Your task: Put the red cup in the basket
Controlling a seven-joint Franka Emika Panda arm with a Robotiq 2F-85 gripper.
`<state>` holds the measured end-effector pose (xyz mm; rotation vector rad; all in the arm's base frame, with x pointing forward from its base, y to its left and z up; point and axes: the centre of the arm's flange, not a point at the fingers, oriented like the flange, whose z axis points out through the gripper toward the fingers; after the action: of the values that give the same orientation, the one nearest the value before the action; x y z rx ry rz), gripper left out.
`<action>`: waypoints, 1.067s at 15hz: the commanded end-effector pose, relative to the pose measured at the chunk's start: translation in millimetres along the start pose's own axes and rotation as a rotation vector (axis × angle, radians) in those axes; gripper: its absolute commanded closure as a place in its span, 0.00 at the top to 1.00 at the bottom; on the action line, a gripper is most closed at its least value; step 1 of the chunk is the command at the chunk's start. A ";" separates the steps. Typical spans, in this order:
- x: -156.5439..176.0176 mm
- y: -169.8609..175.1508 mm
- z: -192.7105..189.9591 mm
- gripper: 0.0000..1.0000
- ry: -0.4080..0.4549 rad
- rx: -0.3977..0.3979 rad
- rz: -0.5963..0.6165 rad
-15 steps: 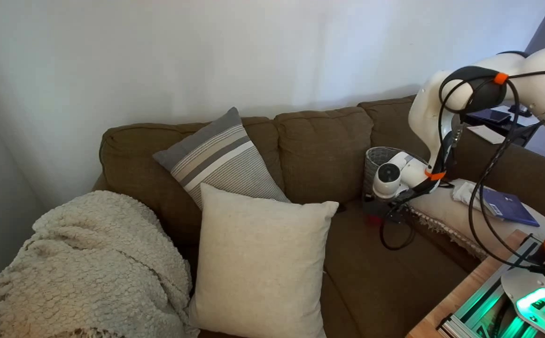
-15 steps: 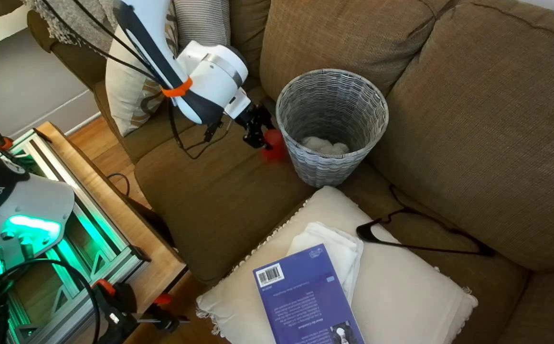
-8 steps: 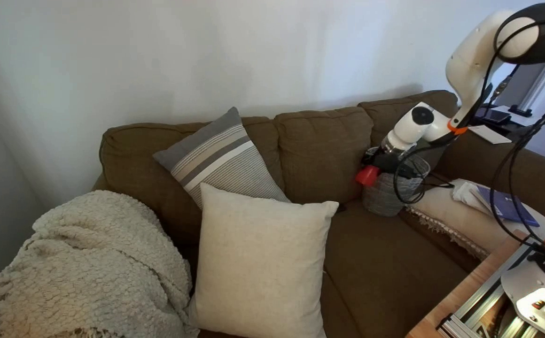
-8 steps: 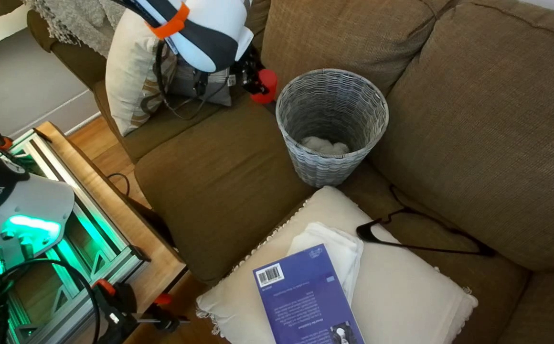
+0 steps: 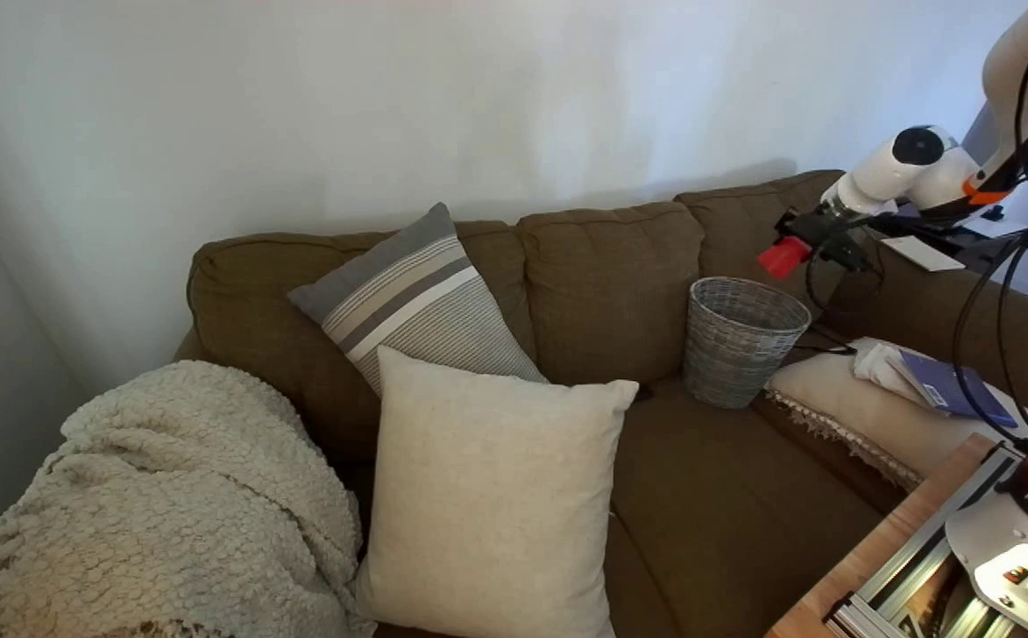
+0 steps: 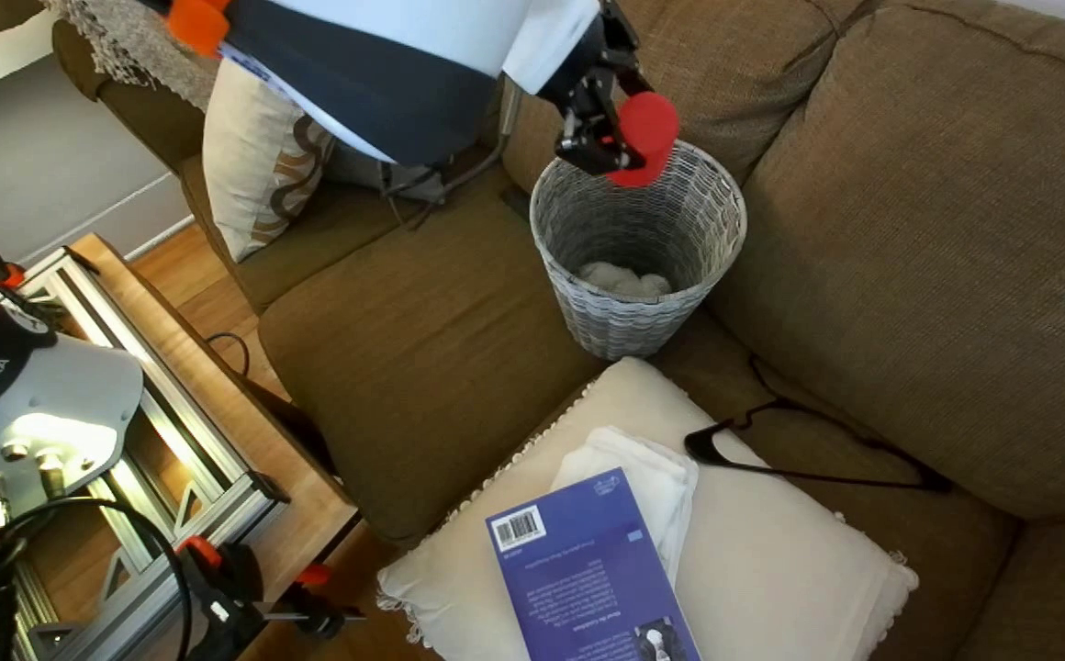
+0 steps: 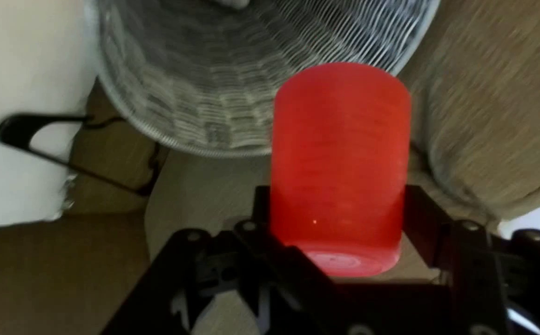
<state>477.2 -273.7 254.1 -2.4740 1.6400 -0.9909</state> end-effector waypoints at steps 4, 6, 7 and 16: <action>-7.4 16.2 50.9 0.45 0.181 -0.102 0.075; -20.4 11.5 64.2 0.45 0.134 -0.111 0.058; -27.7 10.7 73.4 0.45 0.121 -0.130 0.049; -60.3 26.2 69.9 1.00 0.063 -0.140 0.067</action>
<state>488.1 -261.5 133.9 -2.5229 1.8883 -0.9471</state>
